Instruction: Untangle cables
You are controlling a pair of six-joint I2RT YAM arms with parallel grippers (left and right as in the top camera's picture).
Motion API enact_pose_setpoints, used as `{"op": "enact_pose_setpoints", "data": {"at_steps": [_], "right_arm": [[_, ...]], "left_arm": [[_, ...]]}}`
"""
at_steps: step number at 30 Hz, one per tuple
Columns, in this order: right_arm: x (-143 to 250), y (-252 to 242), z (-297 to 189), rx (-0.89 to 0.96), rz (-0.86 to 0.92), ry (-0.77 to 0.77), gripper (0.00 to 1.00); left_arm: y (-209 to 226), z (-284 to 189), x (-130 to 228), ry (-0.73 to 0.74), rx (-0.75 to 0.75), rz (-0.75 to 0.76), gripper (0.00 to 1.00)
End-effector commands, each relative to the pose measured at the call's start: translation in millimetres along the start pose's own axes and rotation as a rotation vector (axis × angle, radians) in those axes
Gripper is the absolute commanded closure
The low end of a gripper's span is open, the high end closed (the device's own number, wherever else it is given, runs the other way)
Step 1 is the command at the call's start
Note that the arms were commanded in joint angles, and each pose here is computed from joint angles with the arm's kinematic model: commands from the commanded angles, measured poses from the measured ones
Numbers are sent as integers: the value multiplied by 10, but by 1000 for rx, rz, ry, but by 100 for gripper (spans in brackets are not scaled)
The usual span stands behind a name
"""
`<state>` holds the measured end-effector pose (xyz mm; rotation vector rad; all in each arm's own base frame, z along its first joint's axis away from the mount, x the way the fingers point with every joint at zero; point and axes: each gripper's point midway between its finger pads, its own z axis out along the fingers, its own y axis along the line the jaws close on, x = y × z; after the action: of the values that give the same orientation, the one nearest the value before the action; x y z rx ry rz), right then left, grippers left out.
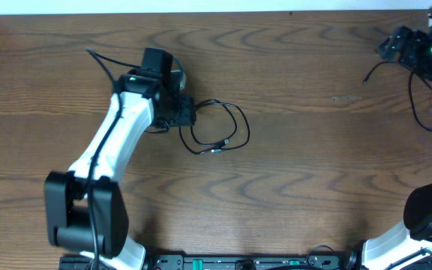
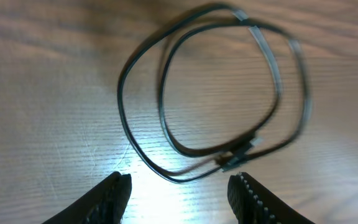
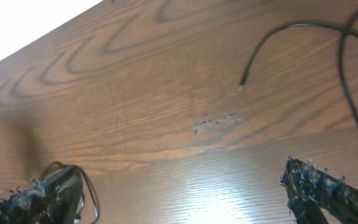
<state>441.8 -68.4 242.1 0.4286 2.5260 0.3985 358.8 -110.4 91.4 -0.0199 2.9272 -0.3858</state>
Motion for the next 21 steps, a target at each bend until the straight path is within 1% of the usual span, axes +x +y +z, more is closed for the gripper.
{"op": "enact_pose_setpoints", "data": {"at_steps": [1, 6, 14, 19, 21], "right_arm": [[1, 121, -20, -7, -40, -5, 1], [53, 248, 15, -21, -65, 11, 1], [101, 283, 27, -21, -69, 28, 1], [104, 275, 27, -16, -68, 30, 1], [110, 274, 27, -16, -68, 32, 1]], "left_arm": [[141, 136, -53, -7, -122, -66, 45], [291, 354, -228, -62, -241, -29, 46], [284, 620, -358, -71, -232, 107, 50], [235, 684, -402, -73, -227, 246, 50], [236, 709, -390, -63, -230, 280, 51]]}}
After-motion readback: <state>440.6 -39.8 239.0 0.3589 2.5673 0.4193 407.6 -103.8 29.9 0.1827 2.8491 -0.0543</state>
